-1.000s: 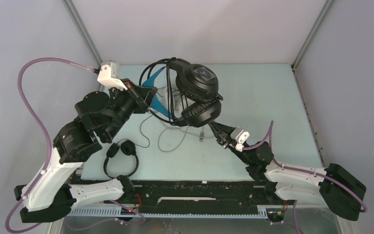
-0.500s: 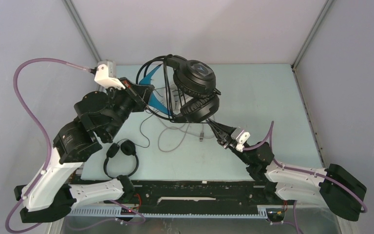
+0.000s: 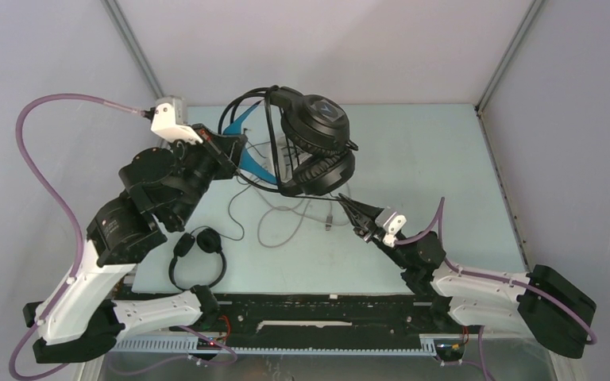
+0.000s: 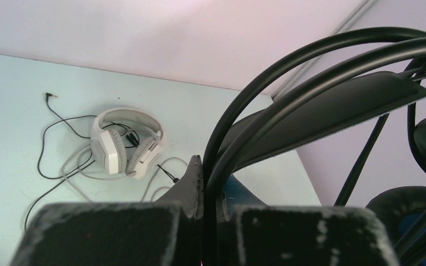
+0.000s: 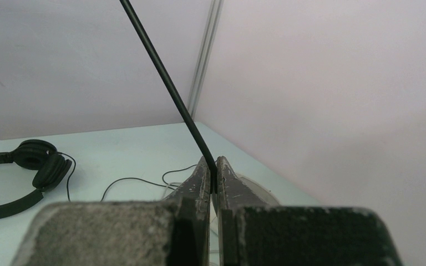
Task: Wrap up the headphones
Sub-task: Wrap the headphones cable around the headphones.
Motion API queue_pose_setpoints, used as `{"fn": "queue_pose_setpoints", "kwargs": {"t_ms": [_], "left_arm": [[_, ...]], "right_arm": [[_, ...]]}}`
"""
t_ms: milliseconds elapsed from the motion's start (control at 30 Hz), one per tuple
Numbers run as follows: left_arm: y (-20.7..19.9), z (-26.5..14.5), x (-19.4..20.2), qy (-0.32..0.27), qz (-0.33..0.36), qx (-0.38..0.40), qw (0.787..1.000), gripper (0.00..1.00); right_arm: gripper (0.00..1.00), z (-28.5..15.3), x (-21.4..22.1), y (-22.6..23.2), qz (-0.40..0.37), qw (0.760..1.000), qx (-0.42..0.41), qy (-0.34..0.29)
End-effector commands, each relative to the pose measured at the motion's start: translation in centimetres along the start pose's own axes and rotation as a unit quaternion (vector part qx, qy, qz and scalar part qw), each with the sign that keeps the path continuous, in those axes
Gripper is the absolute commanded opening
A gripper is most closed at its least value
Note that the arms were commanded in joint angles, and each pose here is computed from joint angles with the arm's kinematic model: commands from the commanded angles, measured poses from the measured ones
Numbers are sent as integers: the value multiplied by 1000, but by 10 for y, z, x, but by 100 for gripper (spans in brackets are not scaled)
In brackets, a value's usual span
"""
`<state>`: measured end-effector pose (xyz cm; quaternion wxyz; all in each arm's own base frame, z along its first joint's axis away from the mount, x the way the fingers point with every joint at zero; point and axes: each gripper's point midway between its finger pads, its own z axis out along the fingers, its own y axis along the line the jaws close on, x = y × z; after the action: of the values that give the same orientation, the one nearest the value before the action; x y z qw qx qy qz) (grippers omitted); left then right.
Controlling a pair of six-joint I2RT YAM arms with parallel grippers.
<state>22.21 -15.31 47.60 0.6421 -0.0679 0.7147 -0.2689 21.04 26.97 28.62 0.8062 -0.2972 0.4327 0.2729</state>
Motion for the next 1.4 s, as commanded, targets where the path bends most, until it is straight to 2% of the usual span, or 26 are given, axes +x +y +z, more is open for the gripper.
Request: {"fn": "queue_pose_setpoints", "kwargs": {"t_ms": [0, 100, 267, 600, 733, 933, 1167, 1367], "left_arm": [[-40, -19, -38, -35, -82, 105, 990, 0], [-55, -30, -25, 6, -61, 156, 986, 0], [-54, -42, -6, 57, -17, 177, 982, 0], [-65, -53, 16, 102, 73, 244, 962, 0], [-68, -55, 27, 104, 128, 279, 946, 0], [-68, -57, 55, 118, 229, 333, 907, 0], [-38, -31, 77, 122, 355, 290, 880, 0], [-21, -12, 117, 133, 436, 293, 841, 0]], "right_arm": [[0, -1, 14, -15, -3, 999, 38, 25], [0, 1, 16, -21, -17, 998, 50, 30], [0, 5, 1, -47, -34, 995, 88, 17], [0, 7, -41, -76, -39, 995, 95, -5], [0, 6, -49, -75, -32, 996, 79, -5], [0, 5, -45, -58, 7, 999, 23, 35], [0, 1, -59, -63, 23, 998, 27, 45], [0, 10, -75, -83, -7, 997, 34, 63]]}}
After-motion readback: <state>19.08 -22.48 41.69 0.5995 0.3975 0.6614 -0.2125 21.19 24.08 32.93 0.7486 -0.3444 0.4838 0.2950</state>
